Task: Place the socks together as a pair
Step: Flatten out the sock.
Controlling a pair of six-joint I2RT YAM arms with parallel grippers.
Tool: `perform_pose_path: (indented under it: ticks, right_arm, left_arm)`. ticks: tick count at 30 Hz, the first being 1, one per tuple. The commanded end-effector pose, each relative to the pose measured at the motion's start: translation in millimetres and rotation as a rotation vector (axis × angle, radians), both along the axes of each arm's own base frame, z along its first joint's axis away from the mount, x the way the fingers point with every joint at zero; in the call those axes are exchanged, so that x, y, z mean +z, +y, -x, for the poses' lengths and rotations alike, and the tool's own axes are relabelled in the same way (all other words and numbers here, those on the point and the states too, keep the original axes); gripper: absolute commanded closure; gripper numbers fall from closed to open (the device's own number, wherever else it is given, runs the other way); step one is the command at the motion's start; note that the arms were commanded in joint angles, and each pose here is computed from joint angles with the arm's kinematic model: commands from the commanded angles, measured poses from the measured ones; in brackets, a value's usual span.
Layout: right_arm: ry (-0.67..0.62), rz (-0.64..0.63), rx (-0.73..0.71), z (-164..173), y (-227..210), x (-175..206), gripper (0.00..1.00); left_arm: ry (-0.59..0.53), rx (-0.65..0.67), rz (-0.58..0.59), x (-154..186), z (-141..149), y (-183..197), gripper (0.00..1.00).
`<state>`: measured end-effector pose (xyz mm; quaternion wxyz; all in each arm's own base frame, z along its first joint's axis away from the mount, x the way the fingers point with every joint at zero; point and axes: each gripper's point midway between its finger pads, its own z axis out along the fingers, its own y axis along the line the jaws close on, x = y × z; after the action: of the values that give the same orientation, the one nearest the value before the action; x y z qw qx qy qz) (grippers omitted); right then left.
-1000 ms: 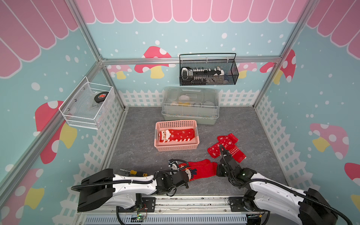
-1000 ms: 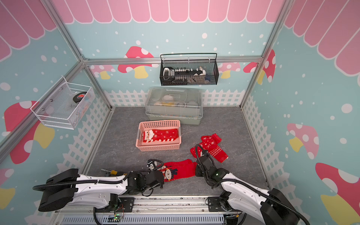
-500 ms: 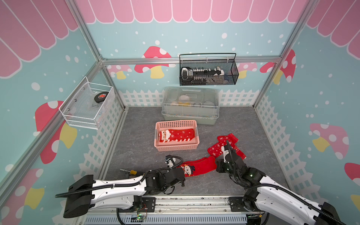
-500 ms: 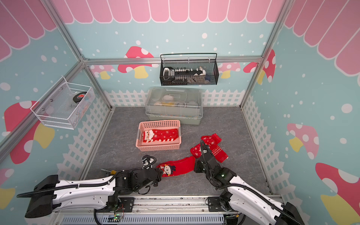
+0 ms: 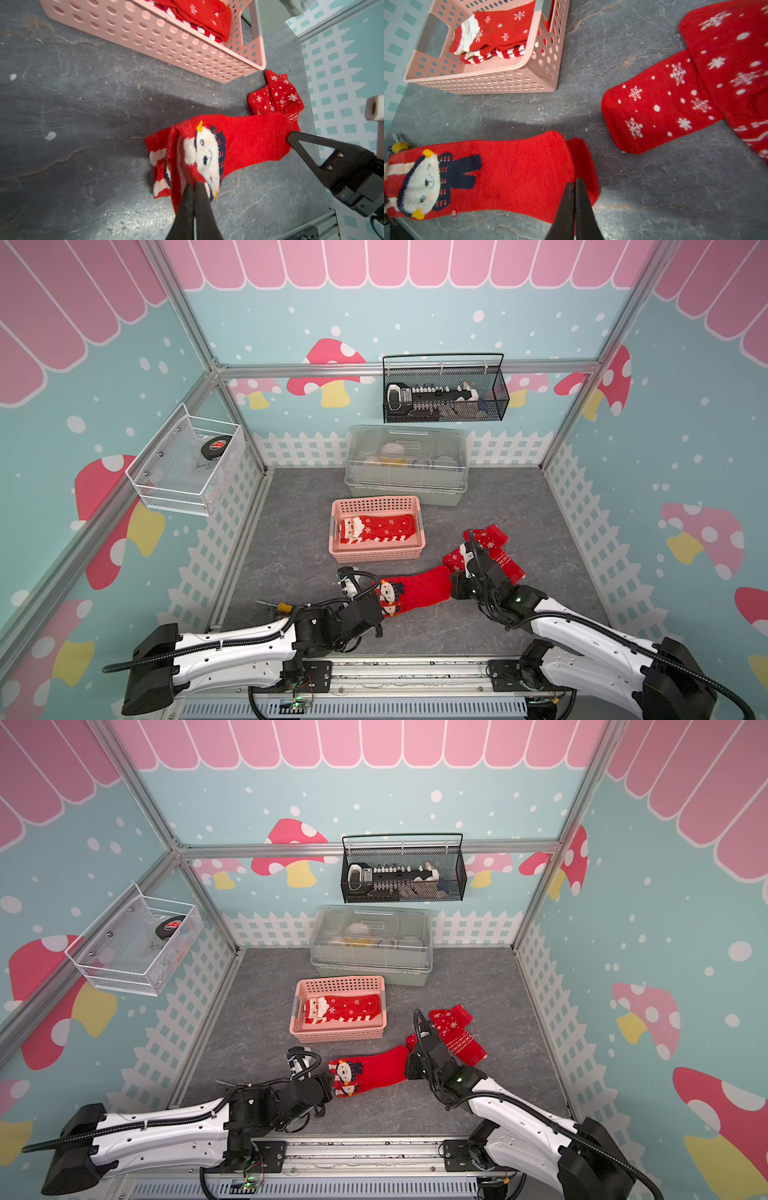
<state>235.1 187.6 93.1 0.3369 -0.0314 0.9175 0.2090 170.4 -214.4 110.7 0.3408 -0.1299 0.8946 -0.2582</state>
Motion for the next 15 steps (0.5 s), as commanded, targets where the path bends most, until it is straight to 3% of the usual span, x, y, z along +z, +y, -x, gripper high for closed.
perform_pose_path:
  ticks: [1, 12, 15]
  right_arm:
    - [-0.045, -0.010, -0.007, -14, 7, 10, 1.00]
    - [0.040, 0.053, -0.038, -5, -5, -29, 1.00]
    - [0.053, 0.058, -0.040, -2, -7, -34, 1.00]
  left_arm:
    - [-0.013, 0.017, -0.048, -8, -4, 6, 1.00]
    - [0.029, 0.024, -0.090, -27, -4, 6, 0.99]
    - [0.038, 0.035, -0.094, -31, -4, 9, 0.89]
